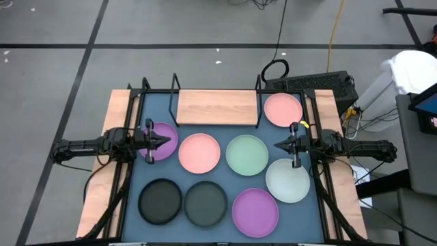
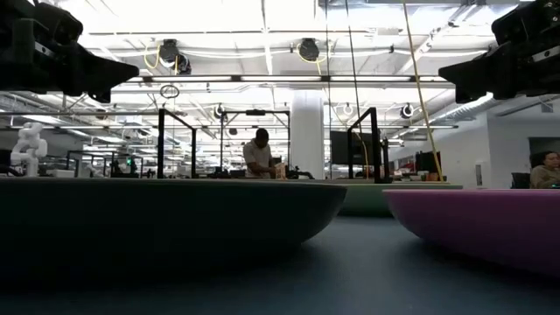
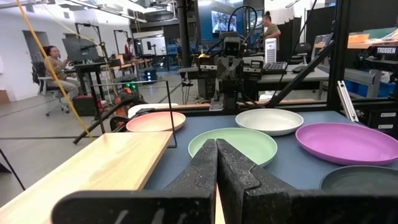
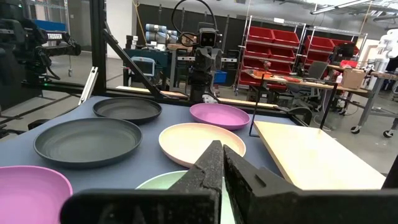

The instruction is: Place and stack plates onto a shelf

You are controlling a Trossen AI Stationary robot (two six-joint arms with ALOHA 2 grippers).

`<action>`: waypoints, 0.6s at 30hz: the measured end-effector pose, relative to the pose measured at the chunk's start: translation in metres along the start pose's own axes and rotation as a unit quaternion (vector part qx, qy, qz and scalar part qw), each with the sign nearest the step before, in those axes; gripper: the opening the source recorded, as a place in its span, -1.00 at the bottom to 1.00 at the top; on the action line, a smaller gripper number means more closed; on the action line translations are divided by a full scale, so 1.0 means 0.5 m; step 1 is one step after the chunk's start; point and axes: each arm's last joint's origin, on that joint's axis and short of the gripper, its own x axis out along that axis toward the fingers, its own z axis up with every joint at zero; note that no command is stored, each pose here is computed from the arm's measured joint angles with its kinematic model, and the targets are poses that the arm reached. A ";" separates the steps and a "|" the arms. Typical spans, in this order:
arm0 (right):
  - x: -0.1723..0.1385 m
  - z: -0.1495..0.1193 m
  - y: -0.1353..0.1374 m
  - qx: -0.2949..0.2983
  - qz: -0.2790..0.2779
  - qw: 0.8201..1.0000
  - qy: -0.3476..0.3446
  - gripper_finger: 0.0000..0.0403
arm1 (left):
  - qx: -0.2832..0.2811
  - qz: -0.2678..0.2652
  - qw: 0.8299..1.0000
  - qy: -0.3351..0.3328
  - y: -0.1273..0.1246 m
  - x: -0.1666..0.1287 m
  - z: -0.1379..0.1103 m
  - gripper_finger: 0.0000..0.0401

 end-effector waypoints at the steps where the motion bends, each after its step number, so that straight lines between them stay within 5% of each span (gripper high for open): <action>1: 0.000 0.000 0.000 0.000 0.000 1.000 0.000 -1.00 | 0.000 0.000 1.000 0.000 0.000 0.000 0.000 -0.98; 18: 0.000 -0.001 0.000 0.013 0.000 1.000 0.002 -1.00 | 0.000 0.000 1.000 0.000 0.000 0.000 0.000 -0.98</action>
